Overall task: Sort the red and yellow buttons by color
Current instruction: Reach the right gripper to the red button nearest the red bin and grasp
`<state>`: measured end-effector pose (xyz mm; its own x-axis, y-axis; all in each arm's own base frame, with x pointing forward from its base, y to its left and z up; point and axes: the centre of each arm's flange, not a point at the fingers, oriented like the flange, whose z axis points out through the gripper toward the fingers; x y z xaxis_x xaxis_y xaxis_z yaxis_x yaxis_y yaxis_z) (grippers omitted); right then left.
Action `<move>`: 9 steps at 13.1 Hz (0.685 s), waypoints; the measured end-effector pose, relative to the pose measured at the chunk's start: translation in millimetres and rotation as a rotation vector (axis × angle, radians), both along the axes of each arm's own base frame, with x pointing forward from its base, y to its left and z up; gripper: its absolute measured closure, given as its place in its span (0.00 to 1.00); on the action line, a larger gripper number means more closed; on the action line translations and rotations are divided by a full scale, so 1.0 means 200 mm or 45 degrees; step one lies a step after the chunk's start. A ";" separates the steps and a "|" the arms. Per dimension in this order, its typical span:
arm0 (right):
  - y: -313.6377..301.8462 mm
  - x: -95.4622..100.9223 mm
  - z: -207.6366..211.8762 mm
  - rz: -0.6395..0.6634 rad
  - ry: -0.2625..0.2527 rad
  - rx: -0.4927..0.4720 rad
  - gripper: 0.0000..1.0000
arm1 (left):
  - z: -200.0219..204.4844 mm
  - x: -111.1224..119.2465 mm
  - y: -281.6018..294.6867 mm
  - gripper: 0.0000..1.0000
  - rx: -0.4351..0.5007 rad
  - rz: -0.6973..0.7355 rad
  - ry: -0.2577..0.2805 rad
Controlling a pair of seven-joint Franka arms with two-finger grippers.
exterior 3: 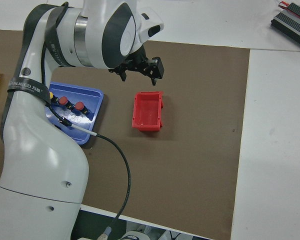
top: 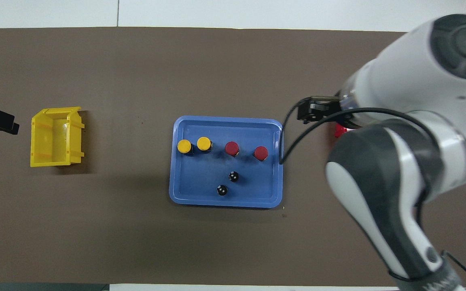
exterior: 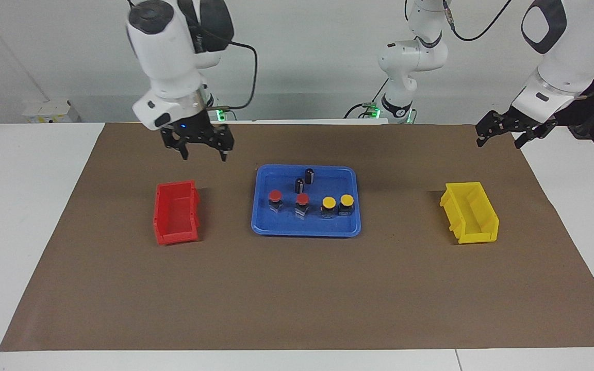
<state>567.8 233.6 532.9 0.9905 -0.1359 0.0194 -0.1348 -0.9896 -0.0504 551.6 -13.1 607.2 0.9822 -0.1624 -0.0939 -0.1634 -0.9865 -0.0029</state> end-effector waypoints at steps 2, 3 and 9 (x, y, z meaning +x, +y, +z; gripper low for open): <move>0.24 0.01 -0.27 -0.024 -0.025 0.026 0.00 | -0.01 -0.01 0.00 0.00 0.000 0.000 0.005; 0.29 -0.01 -0.39 -0.022 -0.030 0.030 0.00 | -0.02 -0.02 0.00 0.00 0.001 0.000 0.007; 0.36 -0.22 -0.78 0.037 -0.010 0.014 0.00 | -0.05 -0.04 0.00 0.00 0.001 0.001 -0.005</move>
